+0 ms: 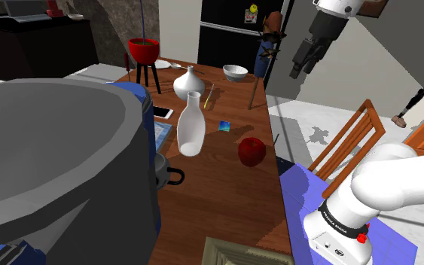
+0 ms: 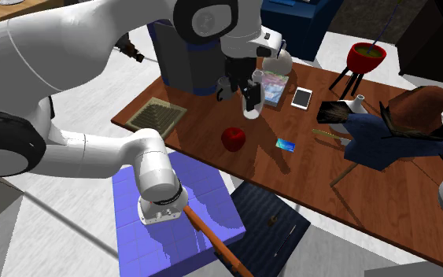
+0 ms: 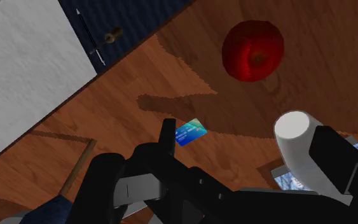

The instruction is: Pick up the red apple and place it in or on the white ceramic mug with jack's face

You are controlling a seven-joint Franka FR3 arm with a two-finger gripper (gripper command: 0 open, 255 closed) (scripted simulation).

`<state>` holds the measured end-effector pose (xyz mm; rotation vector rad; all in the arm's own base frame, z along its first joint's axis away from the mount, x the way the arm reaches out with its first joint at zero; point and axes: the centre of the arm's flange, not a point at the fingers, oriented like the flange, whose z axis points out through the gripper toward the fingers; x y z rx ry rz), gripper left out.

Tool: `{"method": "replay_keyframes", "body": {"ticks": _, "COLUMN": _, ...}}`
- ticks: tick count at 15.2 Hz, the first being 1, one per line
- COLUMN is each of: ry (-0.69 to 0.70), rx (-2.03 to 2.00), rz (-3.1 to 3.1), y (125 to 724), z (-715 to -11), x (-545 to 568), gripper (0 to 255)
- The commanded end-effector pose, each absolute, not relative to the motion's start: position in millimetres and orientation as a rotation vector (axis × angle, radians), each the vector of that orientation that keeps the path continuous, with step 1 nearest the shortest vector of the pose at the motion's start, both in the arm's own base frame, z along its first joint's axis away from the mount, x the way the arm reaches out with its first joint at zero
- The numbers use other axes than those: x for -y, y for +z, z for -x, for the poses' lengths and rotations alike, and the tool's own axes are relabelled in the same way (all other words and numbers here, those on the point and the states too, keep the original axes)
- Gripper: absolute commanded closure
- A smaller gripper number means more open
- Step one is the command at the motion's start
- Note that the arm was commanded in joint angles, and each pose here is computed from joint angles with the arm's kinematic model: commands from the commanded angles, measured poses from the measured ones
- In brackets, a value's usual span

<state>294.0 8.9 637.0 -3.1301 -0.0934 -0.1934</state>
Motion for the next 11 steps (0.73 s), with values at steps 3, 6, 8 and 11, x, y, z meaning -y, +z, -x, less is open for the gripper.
{"method": "replay_keyframes", "body": {"ticks": 3, "ry": -0.192, "rx": -0.01, "rz": 3.138, "y": 612.8, "z": -294.1, "x": -21.0, "gripper": 0}}
{"method": "replay_keyframes", "body": {"ticks": 6, "ry": -0.189, "rx": -0.165, "rz": 3.142, "y": 576.4, "z": -295.8, "x": -38.9, "gripper": 0}}
{"method": "replay_keyframes", "body": {"ticks": 8, "ry": -0.187, "rx": -0.269, "rz": 3.141, "y": 552.2, "z": -297.8, "x": -50.6, "gripper": 0}}
{"method": "replay_keyframes", "body": {"ticks": 11, "ry": -0.184, "rx": -0.425, "rz": 3.133, "y": 515.7, "z": -302.3, "x": -67.9, "gripper": 0}}
